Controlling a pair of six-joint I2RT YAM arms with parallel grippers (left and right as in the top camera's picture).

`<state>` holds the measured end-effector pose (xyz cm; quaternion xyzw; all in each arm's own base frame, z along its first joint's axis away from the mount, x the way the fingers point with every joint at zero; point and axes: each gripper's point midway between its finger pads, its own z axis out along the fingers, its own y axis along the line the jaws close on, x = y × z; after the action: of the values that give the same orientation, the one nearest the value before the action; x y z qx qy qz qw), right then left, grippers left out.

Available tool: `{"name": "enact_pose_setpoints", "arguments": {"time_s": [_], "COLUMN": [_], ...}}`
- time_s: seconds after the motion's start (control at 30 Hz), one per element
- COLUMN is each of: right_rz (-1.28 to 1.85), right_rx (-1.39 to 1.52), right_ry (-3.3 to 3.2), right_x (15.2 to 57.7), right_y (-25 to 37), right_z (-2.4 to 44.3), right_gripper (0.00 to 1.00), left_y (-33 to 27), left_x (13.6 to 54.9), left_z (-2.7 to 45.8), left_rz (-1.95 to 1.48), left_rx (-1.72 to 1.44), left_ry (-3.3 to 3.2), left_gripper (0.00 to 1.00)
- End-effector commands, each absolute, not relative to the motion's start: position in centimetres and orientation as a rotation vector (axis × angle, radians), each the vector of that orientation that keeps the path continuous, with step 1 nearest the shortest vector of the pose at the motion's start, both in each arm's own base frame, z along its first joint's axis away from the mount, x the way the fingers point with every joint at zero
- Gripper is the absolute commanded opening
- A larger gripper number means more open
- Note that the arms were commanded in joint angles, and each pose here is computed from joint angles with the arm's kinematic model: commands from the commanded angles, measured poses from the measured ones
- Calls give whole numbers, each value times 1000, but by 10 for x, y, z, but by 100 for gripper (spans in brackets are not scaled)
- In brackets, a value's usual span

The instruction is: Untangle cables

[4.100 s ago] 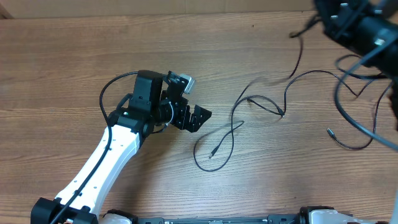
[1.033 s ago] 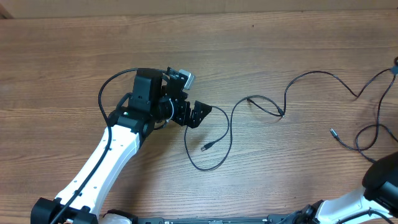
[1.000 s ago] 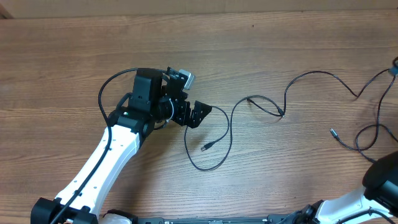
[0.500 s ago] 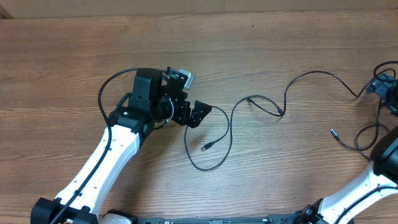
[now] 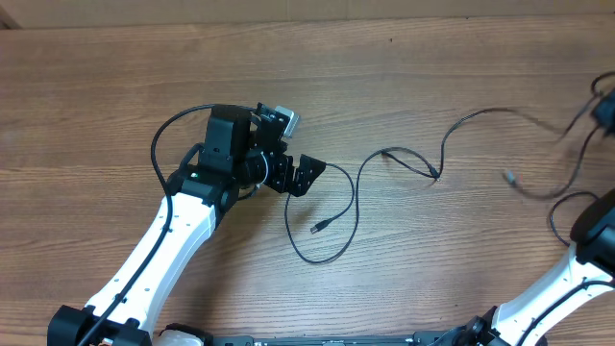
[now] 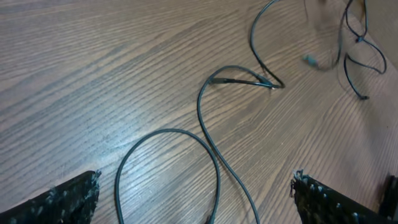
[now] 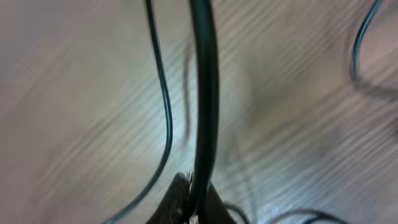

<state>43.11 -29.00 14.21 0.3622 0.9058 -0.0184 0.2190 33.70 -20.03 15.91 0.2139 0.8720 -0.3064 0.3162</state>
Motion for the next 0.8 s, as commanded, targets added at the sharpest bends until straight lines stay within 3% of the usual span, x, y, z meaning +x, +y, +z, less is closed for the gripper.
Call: {"name": "enact_pose_setpoints", "arguments": {"time_s": [0.0, 0.27, 0.63, 0.77], "right_rz": [-79, -120, -130, -224], "right_rx": [857, 660, 394, 431], "right_ry": [2362, 2094, 1989, 1972], "right_x": [460, 495, 537, 540], "right_y": [-287, -262, -203, -207], "right_z": [220, 347, 391, 392], "right_gripper": [4, 4, 4, 4], "left_y": [-198, -199, -200, -200], "left_x": [343, 345, 348, 349], "left_z": [173, 176, 179, 181], "left_rz": [-792, -801, -813, -819], "left_rx": [541, 520, 494, 481], "left_ry": [2263, 2258, 2246, 2244], "left_gripper": [100, 100, 100, 100]}}
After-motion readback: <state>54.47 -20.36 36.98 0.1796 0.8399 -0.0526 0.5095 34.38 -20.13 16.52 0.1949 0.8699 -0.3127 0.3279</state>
